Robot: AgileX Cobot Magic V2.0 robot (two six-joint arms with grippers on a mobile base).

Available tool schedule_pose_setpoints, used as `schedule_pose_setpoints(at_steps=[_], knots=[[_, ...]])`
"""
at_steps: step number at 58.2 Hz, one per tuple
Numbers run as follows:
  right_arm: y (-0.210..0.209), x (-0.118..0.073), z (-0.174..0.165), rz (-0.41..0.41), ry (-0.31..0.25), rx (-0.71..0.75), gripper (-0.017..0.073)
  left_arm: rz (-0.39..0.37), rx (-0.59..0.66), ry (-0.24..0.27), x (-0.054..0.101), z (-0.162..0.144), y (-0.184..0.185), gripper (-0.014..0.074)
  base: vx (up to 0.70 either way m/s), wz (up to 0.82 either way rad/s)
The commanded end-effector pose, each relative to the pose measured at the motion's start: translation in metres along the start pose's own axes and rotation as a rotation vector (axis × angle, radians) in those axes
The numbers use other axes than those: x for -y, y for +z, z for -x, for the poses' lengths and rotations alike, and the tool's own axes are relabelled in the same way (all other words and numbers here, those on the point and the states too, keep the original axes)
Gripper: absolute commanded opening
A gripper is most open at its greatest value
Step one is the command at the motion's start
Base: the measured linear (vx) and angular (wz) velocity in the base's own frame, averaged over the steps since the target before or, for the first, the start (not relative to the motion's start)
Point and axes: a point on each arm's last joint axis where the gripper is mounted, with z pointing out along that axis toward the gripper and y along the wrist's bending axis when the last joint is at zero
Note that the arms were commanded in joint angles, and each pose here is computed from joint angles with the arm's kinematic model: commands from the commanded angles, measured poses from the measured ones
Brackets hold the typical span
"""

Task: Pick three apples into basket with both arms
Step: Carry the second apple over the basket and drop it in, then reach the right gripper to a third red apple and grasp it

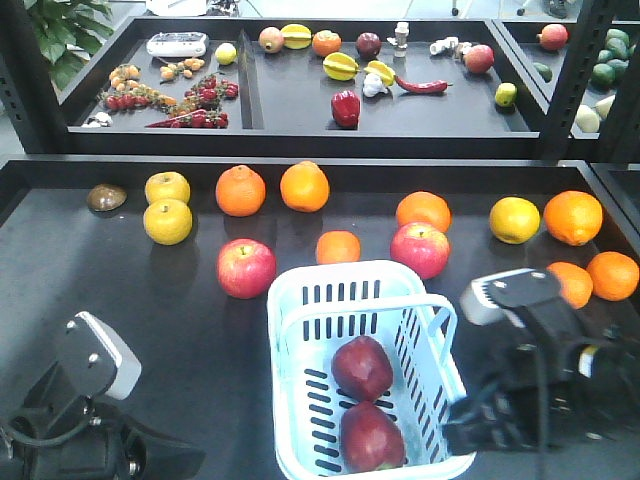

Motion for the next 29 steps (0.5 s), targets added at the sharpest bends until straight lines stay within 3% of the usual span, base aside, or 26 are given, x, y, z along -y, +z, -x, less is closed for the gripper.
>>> schedule_pose_setpoints(at_steps=[1,5,9,13,19,29], knots=[[-0.026,0.015,-0.001,-0.225,0.048,0.046,-0.0007,0.003,0.062,-0.019,0.002,0.01,-0.005,-0.0006,0.0,0.0],[-0.04,0.029,-0.01,-0.419,0.126,0.016,-0.0006,0.003,0.062,-0.019,0.002,0.01,-0.005,-0.0006,0.0,0.0],[-0.053,0.042,-0.017,-0.605,0.158,-0.004,-0.0005,0.003,0.062,-0.019,0.002,0.01,-0.005,-0.0006,0.0,0.0],[-0.063,0.05,-0.023,-0.733,0.193,-0.025,-0.0003,0.003,0.062,-0.019,0.002,0.01,-0.005,-0.0006,0.0,0.0],[-0.068,0.052,-0.022,-0.764,0.204,-0.016,0.0012,0.003,0.062,-0.019,0.002,0.01,-0.005,-0.0006,0.0,0.0],[-0.083,0.074,-0.018,-0.793,0.345,0.007,0.0098,0.003,0.062,-0.019,0.002,0.01,-0.005,-0.0006,0.0,0.0]])
